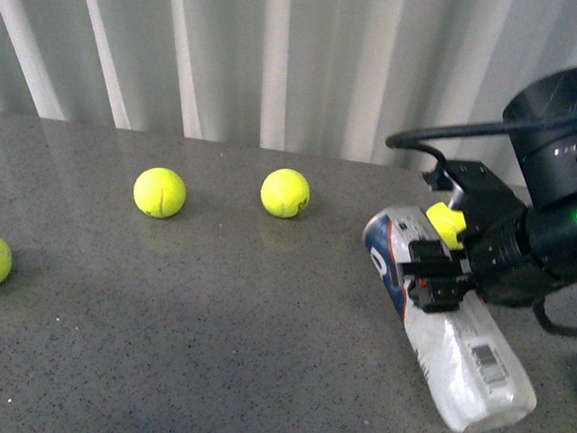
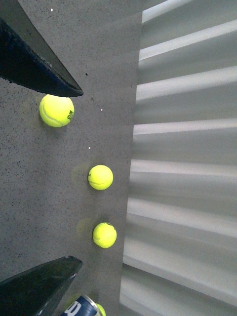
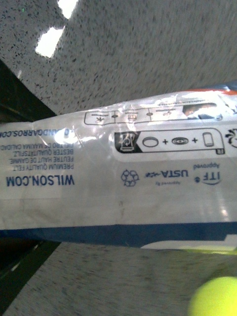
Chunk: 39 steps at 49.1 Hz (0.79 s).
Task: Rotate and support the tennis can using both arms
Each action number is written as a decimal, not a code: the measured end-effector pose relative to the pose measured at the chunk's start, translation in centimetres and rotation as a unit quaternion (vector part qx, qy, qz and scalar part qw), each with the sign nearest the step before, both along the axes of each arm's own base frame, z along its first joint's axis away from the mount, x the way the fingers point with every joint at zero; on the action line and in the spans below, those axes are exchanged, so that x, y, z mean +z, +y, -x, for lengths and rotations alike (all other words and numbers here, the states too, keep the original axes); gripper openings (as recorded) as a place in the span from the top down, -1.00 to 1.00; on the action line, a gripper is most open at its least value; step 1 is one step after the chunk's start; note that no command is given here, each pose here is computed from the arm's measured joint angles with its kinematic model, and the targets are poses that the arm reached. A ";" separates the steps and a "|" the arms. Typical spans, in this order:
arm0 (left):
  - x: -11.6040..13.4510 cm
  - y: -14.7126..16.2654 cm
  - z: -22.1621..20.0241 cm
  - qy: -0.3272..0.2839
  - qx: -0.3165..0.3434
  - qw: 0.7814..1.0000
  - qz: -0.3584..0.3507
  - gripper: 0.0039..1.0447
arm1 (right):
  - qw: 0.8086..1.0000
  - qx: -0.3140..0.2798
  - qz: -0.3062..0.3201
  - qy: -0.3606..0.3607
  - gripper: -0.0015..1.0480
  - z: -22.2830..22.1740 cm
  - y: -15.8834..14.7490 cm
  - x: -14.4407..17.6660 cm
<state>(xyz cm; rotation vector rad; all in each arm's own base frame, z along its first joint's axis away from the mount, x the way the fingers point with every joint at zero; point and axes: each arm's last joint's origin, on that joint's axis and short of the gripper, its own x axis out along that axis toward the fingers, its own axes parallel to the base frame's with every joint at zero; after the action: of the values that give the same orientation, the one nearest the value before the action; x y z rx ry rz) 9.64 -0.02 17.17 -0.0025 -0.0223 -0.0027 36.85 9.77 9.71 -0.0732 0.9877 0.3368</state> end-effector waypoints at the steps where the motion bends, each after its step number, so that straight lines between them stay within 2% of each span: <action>1: 0.0 0.0 0.0 0.000 0.000 1.000 0.000 -0.87 | 1.000 0.026 0.007 -0.015 0.20 -0.1 0.4 0.8; 5: 0.0 0.0 0.0 0.000 0.000 1.000 0.000 -0.87 | 0.987 0.139 0.029 -0.073 0.42 -0.4 2.7 3.9; 7: 0.0 0.0 0.0 0.000 0.000 1.000 0.000 -0.87 | 0.970 0.211 0.055 -0.109 0.53 -0.4 4.2 5.4; 9: 0.0 0.0 0.0 0.000 0.000 1.000 0.000 -0.87 | 0.956 0.251 0.074 -0.130 0.59 -0.4 5.1 6.0; 14: 0.0 0.0 0.0 0.000 0.000 1.000 0.000 -0.87 | 0.895 0.386 0.141 -0.171 0.74 -0.4 7.8 6.6; 17: 0.0 0.0 0.0 0.000 0.000 1.000 0.000 -0.87 | 0.865 0.439 0.171 -0.174 0.77 -0.6 8.7 5.9; 19: 0.0 0.0 0.0 0.000 0.000 1.000 0.000 -0.87 | 0.856 0.453 0.179 -0.172 0.77 -0.7 8.9 5.6; 20: 0.0 0.0 0.0 0.000 0.000 1.000 0.000 -0.87 | 0.843 0.473 0.191 -0.173 0.78 -0.9 9.1 5.2; 23: 0.0 0.0 0.0 0.000 0.000 1.000 0.000 -0.87 | 0.825 0.498 0.208 -0.171 0.79 -1.3 9.3 4.3; 24: 0.0 0.0 0.0 0.000 0.000 1.000 0.000 -0.87 | 0.812 0.513 0.218 -0.172 0.79 -1.5 9.4 3.8; 30: 0.0 0.0 0.0 0.000 0.000 1.000 0.000 -0.87 | 0.781 0.553 0.241 -0.162 0.79 -2.5 9.5 1.5; 33: 0.0 0.0 0.0 0.000 0.000 1.000 0.000 -0.87 | 0.774 0.561 0.245 -0.159 0.82 -3.0 9.5 0.5; 39: 0.0 0.0 0.0 0.000 0.000 1.000 0.000 -0.87 | 0.774 0.562 0.243 -0.166 0.84 -3.8 9.8 -0.5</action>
<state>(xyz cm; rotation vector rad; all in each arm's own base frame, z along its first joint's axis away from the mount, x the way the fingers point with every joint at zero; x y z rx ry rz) 9.64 -0.02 17.17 -0.0025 -0.0223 -0.0023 40.63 19.56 9.23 -1.2016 0.5472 1.1148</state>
